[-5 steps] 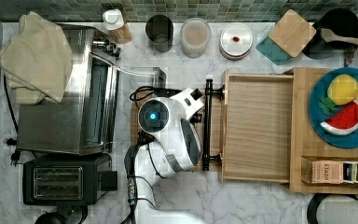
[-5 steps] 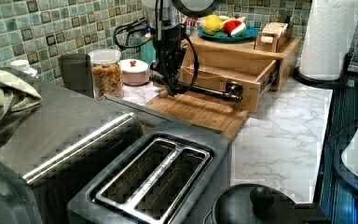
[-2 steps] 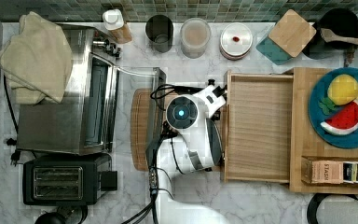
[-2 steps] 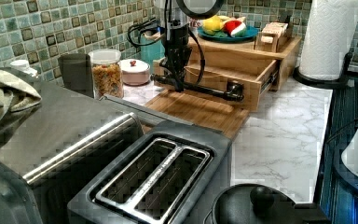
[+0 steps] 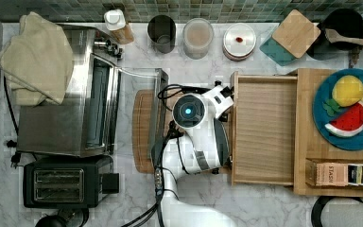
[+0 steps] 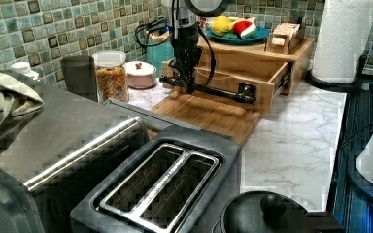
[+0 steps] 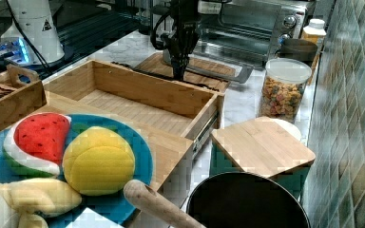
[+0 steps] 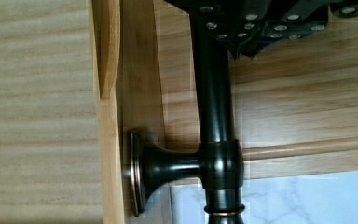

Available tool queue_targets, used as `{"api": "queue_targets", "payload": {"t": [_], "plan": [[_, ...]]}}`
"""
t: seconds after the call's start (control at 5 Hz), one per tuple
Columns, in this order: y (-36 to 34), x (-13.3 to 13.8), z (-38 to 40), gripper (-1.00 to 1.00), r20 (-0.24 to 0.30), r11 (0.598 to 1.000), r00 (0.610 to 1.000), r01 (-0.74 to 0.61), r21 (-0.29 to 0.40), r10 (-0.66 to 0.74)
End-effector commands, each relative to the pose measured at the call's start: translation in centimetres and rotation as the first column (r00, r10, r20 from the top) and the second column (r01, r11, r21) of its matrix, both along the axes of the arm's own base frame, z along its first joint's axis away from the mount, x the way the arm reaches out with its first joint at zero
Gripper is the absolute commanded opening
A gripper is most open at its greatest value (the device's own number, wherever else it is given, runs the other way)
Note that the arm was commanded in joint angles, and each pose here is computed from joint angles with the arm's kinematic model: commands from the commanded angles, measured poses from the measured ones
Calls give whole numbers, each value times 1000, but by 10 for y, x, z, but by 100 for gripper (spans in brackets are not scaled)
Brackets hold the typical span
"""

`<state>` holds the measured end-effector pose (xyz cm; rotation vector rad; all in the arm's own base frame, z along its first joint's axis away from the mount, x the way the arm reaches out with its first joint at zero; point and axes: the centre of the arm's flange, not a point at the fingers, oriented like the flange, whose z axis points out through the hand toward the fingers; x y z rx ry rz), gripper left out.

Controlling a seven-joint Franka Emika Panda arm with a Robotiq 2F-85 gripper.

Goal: Close the drawer.

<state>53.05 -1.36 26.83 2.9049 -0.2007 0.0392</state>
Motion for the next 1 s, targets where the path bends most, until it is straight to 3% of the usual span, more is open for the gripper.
{"api": "queue_targets", "payload": {"t": [0.2,0.4,0.8,1.0], "plan": [[-209,-18,9,-100,-102,986,994,28,-163,-45],[-255,-26,18,-100,-114,980,992,28,-196,-51],[-340,-26,21,-100,-161,985,986,8,-174,-37],[-344,-33,32,-100,-141,983,986,62,-173,-87]]}}
